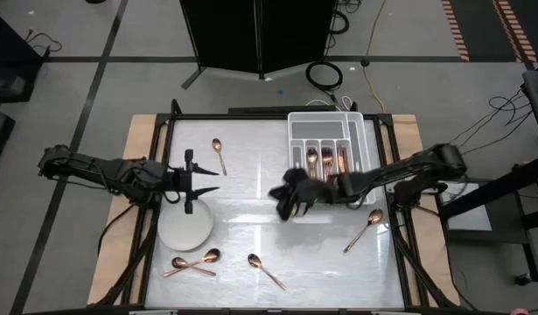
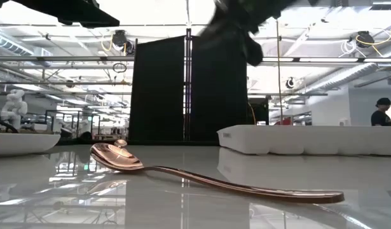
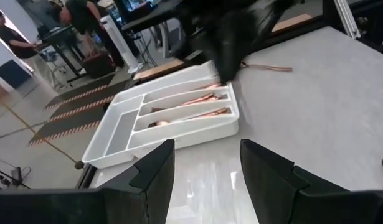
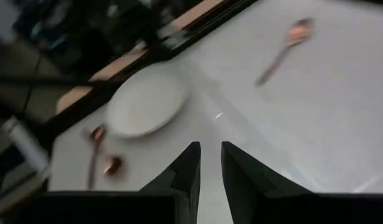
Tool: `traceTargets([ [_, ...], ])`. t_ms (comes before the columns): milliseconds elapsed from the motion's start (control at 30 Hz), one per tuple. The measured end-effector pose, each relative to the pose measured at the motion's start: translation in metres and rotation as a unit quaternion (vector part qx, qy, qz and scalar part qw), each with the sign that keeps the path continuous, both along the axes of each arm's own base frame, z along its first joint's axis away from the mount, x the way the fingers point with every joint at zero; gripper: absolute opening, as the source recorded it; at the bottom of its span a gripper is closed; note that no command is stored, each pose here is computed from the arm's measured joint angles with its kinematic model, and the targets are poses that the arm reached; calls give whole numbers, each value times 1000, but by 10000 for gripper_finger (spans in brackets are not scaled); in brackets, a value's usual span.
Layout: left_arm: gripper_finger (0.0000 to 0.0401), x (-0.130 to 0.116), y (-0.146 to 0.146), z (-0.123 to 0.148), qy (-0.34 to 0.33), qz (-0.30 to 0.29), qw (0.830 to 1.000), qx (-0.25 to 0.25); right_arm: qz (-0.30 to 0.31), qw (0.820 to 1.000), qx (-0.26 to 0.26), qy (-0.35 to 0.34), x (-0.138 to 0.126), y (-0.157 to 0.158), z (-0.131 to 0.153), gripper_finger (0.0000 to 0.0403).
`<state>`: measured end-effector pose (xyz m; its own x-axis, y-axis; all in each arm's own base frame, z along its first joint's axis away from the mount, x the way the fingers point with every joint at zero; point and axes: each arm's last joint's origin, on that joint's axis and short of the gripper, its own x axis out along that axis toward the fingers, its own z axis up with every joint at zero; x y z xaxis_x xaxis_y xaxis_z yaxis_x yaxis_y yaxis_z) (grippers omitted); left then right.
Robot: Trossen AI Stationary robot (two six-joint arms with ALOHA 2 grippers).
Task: Sort silverware
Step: Put the bronze spoon into the silverware tray
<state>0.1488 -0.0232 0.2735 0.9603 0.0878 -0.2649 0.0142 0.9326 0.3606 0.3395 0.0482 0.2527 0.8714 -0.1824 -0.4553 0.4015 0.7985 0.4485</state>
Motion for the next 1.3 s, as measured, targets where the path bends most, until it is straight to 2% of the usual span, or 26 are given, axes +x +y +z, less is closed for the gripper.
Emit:
traceTargets([
  [200, 183, 4, -1, -8, 37, 1, 999, 4, 84, 996, 1, 38, 47, 58, -8, 54],
  [367, 183, 8, -2, -14, 62, 2, 998, 10, 174, 983, -15, 52, 79, 101, -14, 54],
  [567, 183, 7, -1, -13, 54, 6, 999, -2, 185, 974, -6, 133, 91, 133, -24, 54],
  [700, 183, 6, -1, -13, 54, 10, 998, -15, 188, 964, 0, 186, 92, 152, -46, 54],
  [1000, 183, 6, -1, -13, 54, 10, 998, -16, 180, 956, 59, 223, 91, 160, -60, 65],
  [1300, 183, 6, -1, -13, 53, 11, 998, -16, 182, 951, 90, 232, 93, 156, -59, 152],
])
